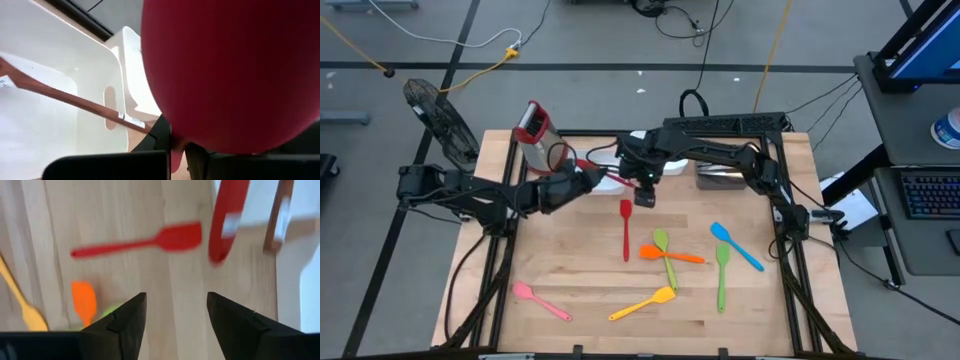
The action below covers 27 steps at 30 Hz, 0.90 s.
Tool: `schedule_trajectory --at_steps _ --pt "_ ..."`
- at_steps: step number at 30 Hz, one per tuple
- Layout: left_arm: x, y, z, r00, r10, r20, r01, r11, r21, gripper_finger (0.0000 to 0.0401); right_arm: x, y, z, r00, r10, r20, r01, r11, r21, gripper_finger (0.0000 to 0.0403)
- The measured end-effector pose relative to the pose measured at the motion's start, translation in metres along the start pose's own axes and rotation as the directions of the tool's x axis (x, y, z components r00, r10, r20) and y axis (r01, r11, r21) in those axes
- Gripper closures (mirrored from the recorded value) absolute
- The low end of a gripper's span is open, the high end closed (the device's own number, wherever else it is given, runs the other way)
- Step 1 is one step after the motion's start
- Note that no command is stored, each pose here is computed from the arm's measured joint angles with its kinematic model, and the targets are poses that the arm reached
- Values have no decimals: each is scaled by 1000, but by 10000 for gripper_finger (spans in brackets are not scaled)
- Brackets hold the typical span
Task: Pick & Place Kitchen Items
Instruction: Put the red serving spoon into the left white bin
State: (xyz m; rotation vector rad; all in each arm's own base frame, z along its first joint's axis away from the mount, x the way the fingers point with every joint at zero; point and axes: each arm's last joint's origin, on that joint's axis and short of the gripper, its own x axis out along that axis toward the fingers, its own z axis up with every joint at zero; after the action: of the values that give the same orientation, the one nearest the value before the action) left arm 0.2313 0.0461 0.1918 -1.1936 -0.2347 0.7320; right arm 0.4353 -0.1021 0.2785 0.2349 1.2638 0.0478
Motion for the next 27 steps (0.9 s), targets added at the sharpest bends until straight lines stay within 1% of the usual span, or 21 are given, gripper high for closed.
schedule_trajectory --at_steps 3,7,10,12,16,18,20,23,25,27 --pt "1 3 2 1000 26 8 -25 996 -86 386 -9 -4 -9 998 1 -60 -1 1000 -5 207" --pt "3 7 5 998 56 20 -51 979 -196 386 -25 -10 -15 998 -6 -55 4 999 -41 212" --pt "5 8 9 997 69 46 -54 960 -276 386 -41 -14 -18 1000 -18 -14 16 996 -87 216" --pt "7 9 12 997 72 42 -54 943 -328 386 -56 -15 -20 999 -32 27 35 992 -122 218" --pt "9 11 15 997 80 14 -67 903 -424 386 -79 -20 -22 988 -98 117 118 977 -177 218" --pt "9 15 16 994 105 -4 -94 872 -481 386 -90 -23 -24 982 -107 158 136 973 -184 219" --pt "10 15 16 994 103 -33 -105 836 -538 386 -103 -25 -25 968 -122 219 163 970 -182 220" --pt "11 15 16 993 90 -79 -119 769 -628 386 -117 -29 -30 957 -137 255 184 968 -170 220" --pt "11 15 17 993 90 -79 -119 724 -680 386 -125 -32 -33 951 -147 273 195 968 -157 220" --pt "12 16 17 990 87 -113 -142 670 -728 386 -131 -34 -36 947 -154 282 201 968 -148 221"
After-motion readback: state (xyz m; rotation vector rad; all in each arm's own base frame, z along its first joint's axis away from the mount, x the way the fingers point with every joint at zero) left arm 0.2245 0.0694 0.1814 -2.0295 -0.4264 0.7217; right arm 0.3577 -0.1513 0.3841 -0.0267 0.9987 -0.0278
